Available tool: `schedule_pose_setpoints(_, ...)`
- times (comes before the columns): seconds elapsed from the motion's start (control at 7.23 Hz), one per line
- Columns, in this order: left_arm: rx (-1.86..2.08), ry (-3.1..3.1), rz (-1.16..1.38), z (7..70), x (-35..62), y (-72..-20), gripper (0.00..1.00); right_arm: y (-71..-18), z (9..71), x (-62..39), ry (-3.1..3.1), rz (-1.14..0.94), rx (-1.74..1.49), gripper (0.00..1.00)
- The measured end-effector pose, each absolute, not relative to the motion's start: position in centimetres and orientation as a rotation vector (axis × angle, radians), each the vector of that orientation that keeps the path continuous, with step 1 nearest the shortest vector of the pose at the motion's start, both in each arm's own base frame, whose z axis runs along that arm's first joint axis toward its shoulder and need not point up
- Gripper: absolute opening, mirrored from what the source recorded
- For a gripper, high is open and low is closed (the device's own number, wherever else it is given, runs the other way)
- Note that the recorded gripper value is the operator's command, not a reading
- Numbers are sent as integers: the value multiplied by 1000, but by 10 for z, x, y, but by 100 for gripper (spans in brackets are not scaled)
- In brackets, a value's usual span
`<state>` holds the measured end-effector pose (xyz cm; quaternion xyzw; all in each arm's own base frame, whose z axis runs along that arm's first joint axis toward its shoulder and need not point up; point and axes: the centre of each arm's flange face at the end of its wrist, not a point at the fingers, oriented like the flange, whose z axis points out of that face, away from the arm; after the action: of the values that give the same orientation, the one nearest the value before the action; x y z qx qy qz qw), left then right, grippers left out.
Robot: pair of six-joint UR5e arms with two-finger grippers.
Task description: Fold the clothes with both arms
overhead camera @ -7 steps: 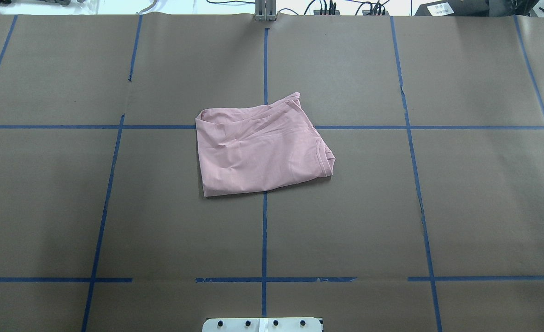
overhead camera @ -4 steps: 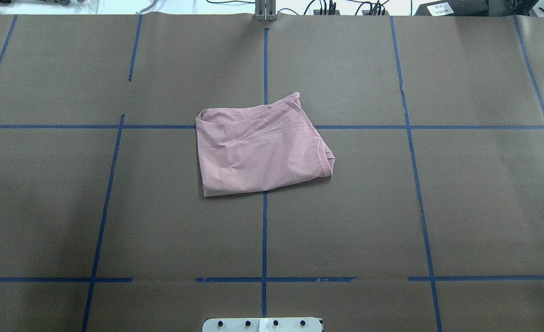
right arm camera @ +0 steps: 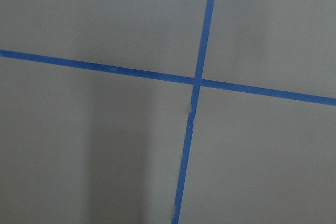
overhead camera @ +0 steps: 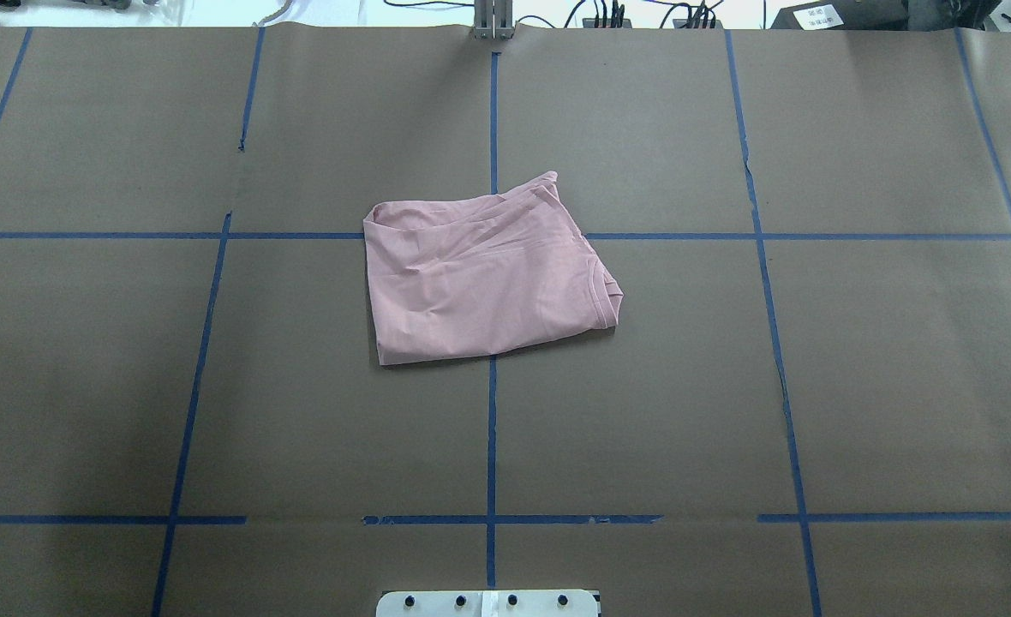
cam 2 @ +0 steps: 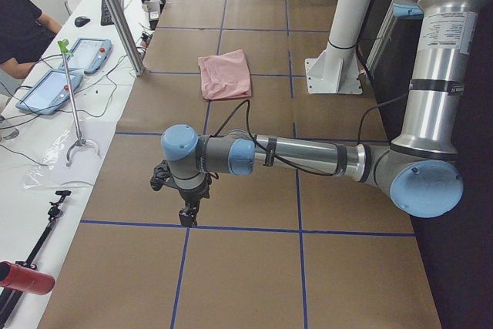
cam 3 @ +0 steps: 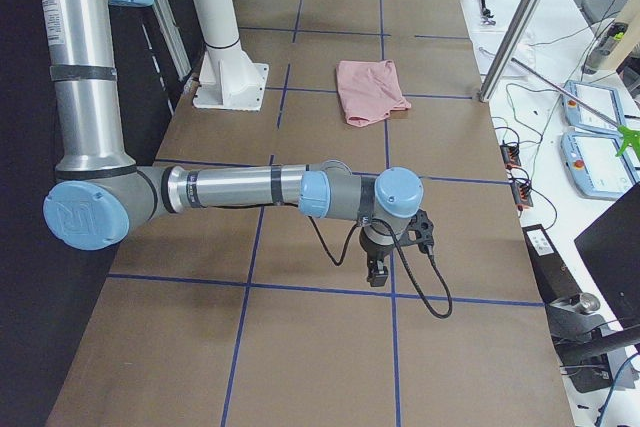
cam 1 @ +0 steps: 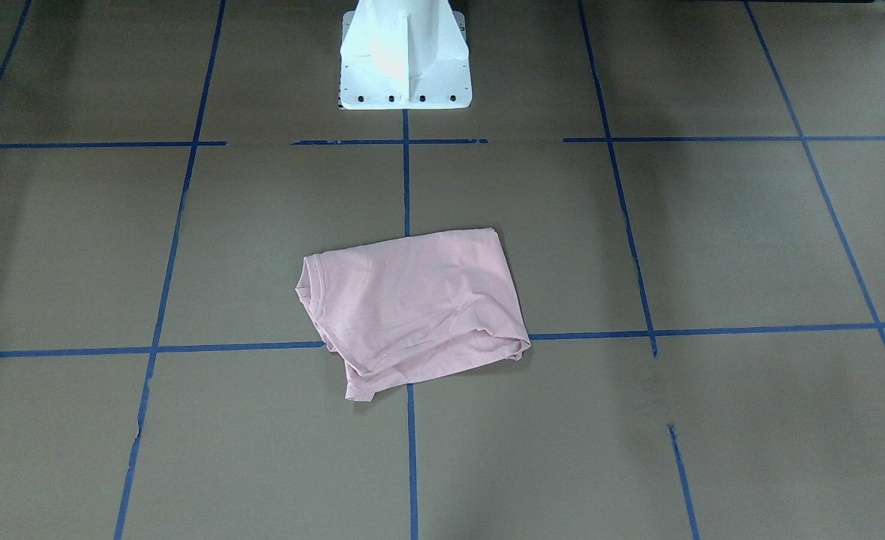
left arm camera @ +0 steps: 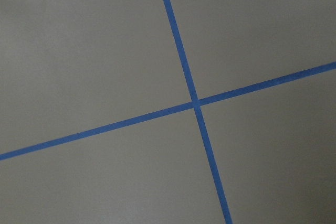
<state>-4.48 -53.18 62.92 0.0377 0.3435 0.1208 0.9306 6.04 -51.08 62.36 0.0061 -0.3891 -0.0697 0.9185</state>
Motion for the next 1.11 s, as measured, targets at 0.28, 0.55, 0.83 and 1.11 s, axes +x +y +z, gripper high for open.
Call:
schedule_pose_setpoints(0.28, 63, 714, 256, 640, -44, -530, 100, -509, 626, 61, -797, -120, -1, 100)
schedule_pose_setpoints(0.55, 63, 715, 258, 641, -44, -530, 100, -504, 631, 62, -793, -97, -17, 100)
schedule_pose_setpoints(0.83, 64, 715, 258, 640, -44, -530, 100, -504, 631, 62, -785, -86, -9, 100)
schedule_pose_setpoints(1.11, 67, 715, 258, 639, -44, -531, 100, -505, 631, 64, -748, -49, 26, 100)
